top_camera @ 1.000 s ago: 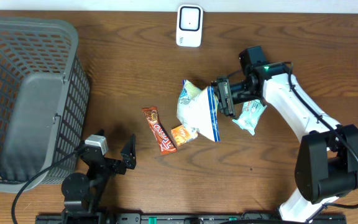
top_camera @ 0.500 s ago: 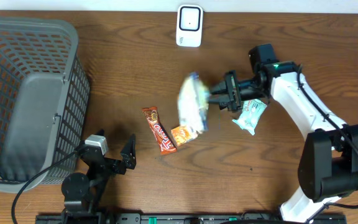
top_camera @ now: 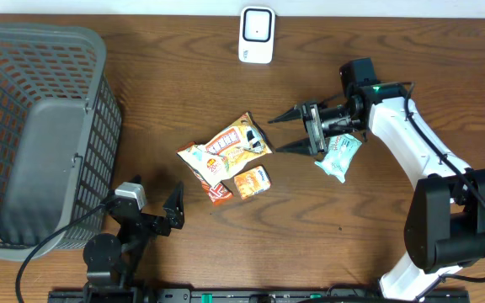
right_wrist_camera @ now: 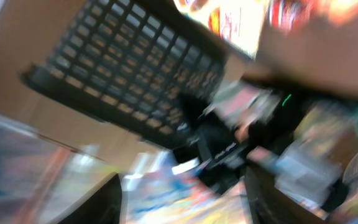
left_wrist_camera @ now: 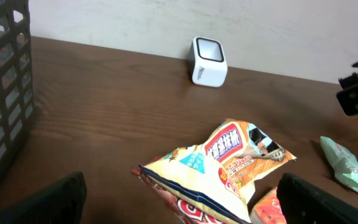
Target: Scan the item barcode
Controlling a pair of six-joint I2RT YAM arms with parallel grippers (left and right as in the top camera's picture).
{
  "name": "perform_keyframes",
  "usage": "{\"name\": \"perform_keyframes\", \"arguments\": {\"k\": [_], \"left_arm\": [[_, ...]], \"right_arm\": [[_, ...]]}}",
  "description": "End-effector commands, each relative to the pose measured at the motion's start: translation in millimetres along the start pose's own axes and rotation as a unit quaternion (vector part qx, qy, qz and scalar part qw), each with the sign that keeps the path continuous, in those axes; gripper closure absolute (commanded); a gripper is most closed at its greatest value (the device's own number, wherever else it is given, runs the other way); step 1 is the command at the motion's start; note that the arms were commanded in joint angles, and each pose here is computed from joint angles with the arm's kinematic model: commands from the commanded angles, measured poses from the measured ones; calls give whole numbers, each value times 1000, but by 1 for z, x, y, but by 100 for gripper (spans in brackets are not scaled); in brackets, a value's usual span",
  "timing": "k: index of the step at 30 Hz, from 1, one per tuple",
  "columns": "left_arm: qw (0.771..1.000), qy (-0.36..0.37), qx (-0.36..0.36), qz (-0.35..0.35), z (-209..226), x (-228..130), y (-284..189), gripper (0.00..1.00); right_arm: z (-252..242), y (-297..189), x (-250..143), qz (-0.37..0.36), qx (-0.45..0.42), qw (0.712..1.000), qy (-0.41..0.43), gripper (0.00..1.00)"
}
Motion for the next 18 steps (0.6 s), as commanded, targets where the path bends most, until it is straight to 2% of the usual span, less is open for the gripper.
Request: {"name": "perform_keyframes", "arguments": {"k": [1, 2, 3, 4, 8, 10, 12, 15, 18], "left_arm": [[1000, 2, 1, 20, 1, -11, 2, 2], [1000, 2, 1, 20, 1, -11, 2, 2], [1000, 2, 1, 20, 1, -11, 2, 2], [1000, 2, 1, 20, 1, -11, 2, 2], [1000, 2, 1, 20, 1, -11, 2, 2], [1000, 2, 1, 20, 1, -11, 2, 2], [1000, 2, 1, 20, 1, -11, 2, 2], [1000, 2, 1, 20, 1, -11, 2, 2], [1000, 2, 1, 20, 1, -11, 2, 2]], "right_arm": [[8, 5, 10, -63, -16, 980, -187, 34], [14, 10, 11, -78, -17, 971, -225, 25], [18, 17, 12, -90, -21, 959, -266, 4], [21, 24, 11, -99, -26, 951, -292, 1], [29, 65, -1, -124, -46, 917, -377, 1], [34, 87, -3, -178, -61, 886, -423, 1], [30, 105, -3, -250, -94, 863, -430, 1], [27, 121, -11, -307, -102, 859, -397, 1], [38, 132, -20, -331, -61, 857, -391, 1]]}}
Point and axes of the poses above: each gripper's point midway between its finger pads, its own y axis out along the fingers, its own z axis along the line the jaws close on, x = y × z, the point moved 6 cm from there along -y, back along the fingers, and after that the axes turned 15 degrees about y, right-handed, at the moved point
